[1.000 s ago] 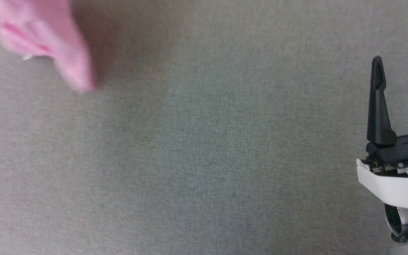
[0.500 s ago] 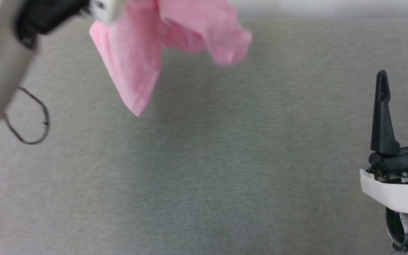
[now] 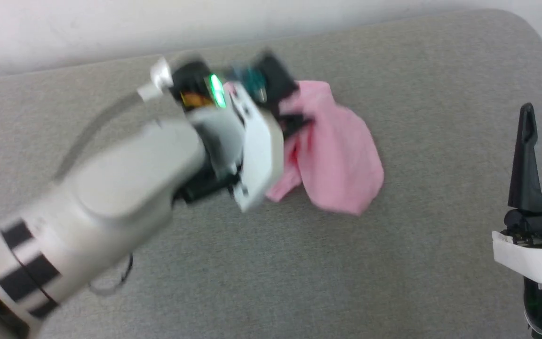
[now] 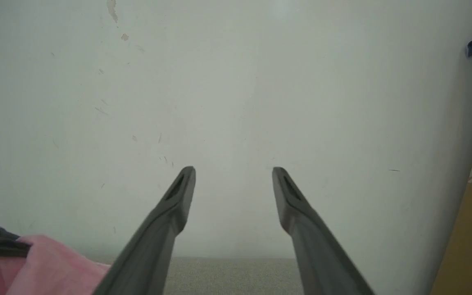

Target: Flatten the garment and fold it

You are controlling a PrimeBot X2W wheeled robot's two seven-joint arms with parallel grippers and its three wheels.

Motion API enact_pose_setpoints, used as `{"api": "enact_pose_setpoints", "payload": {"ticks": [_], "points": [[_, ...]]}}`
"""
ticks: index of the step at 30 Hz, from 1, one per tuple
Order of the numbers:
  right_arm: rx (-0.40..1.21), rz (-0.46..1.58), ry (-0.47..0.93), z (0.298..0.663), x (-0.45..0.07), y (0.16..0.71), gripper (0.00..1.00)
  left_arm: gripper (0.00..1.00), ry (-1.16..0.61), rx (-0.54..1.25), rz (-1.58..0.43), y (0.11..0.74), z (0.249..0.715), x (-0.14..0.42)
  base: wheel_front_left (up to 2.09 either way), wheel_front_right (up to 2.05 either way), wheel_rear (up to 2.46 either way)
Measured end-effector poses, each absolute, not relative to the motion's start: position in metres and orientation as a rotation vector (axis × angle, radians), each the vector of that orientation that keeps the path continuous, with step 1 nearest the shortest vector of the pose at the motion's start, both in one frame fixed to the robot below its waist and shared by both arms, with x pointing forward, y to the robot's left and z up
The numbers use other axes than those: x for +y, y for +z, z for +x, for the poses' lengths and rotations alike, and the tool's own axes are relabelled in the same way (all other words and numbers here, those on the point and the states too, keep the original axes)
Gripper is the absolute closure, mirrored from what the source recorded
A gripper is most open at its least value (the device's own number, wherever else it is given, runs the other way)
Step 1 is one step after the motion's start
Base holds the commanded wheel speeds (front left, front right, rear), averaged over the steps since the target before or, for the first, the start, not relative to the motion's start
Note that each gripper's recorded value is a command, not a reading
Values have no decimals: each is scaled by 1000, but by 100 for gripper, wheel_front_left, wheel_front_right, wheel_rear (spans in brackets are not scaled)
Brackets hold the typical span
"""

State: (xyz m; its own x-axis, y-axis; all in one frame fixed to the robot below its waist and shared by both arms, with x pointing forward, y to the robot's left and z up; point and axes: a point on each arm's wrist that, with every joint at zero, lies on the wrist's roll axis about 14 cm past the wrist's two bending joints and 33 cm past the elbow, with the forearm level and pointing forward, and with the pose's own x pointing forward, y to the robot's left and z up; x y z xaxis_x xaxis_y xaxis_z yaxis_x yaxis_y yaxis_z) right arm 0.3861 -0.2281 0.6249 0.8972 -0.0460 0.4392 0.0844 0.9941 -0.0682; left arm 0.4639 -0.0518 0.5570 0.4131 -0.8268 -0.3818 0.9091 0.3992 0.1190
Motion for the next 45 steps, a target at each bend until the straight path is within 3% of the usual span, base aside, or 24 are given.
{"api": "enact_pose_setpoints", "payload": {"ticks": [6, 10, 16, 17, 18, 24, 31, 40, 45], "points": [[-431, -92, -76, 386, -231, 619, 0, 100, -1184, 554, 309, 459, 405, -52, 0, 0, 0], [-414, -89, -74, 390, -231, 613, 0, 100, -1236, 751, 340, 398, 340, -43, 0, 0, 0], [-406, -93, -56, 393, -225, 610, 0, 100, -1264, 798, 305, 388, 303, -43, 0, 0, 0], [-407, -92, -54, 392, -224, 610, 0, 22, -1253, 769, 298, 390, 307, -43, 0, 0, 0], [-410, -89, -51, 392, -223, 611, 0, 0, -1238, 728, 291, 393, 312, -42, 0, 0, 0], [-416, -86, -39, 380, -218, 614, 0, 0, -1101, 373, 189, 448, 358, -47, 0, 0, 0], [-429, -76, -13, 371, -209, 618, 0, 0, -781, -91, 156, 538, 408, -16, 0, 0, 0], [-407, -60, 17, 379, -200, 611, 0, 0, -234, -363, 113, 617, 433, 83, 0, 0, 0], [-358, -18, 18, 383, -200, 594, 0, 0, -21, -368, 120, 610, 419, 135, 0, 0, 0]]}}
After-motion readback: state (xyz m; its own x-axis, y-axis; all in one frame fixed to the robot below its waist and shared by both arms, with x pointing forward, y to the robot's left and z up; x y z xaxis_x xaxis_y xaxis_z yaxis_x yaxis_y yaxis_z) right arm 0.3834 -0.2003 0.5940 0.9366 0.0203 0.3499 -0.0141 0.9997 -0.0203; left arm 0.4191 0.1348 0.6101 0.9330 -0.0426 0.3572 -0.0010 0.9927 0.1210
